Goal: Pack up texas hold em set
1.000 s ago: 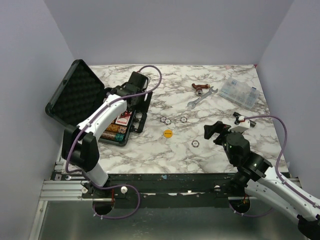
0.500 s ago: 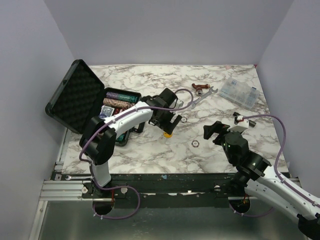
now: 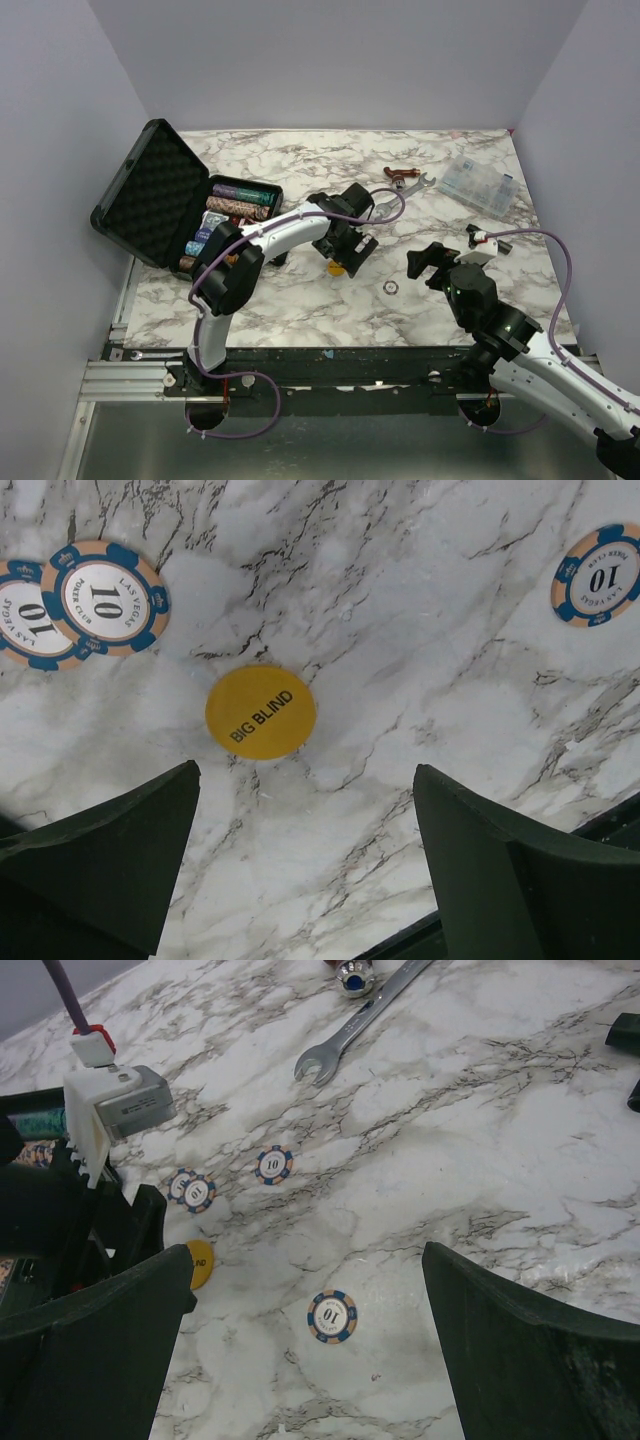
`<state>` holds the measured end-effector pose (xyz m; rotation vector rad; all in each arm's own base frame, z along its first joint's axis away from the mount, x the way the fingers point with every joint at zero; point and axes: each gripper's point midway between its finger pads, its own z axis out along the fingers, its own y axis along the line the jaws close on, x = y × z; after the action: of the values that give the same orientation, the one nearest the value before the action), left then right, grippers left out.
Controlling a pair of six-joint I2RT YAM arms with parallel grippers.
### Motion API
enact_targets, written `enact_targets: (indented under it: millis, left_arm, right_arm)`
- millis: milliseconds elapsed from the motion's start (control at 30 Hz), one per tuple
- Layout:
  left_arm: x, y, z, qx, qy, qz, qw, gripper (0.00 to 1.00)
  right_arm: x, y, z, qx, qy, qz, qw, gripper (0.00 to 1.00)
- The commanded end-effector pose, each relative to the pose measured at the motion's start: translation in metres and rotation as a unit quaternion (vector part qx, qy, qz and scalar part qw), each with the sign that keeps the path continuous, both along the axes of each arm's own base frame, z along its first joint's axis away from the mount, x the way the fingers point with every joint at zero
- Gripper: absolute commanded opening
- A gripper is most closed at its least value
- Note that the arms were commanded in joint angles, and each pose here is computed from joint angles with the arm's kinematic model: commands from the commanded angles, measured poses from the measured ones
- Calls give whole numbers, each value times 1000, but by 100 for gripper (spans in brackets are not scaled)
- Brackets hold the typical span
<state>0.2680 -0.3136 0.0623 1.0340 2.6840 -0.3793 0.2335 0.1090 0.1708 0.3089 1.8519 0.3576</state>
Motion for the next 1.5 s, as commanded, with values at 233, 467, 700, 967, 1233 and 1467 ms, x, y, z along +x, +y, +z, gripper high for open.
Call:
enact_targets:
  millis: [233,467,700,967,1233,1467]
  left_arm:
    - [18,-1,-27,53,-13,30,998,85]
    - [20,-5,-39,58,-5,34,998,78]
    - [20,0,-49,79,1,32,996,68]
    - [16,17,-47,117,-14,19,993,68]
    - [14,15,-52,122,-10,12,992,57]
    - [13,15,-56,125,-6,9,992,47]
  right_arm:
    - [3,-2,8,2,-11,-8,1000,100]
    - [3,-1,9,4,-14,-6,1000,100]
    - [2,-1,9,5,-15,-5,1000,100]
    - [1,-3,12,10,-19,-7,1000,100]
    - [1,-3,11,13,-17,-6,1000,100]
    - [-1,-3,13,17,-21,-5,1000,100]
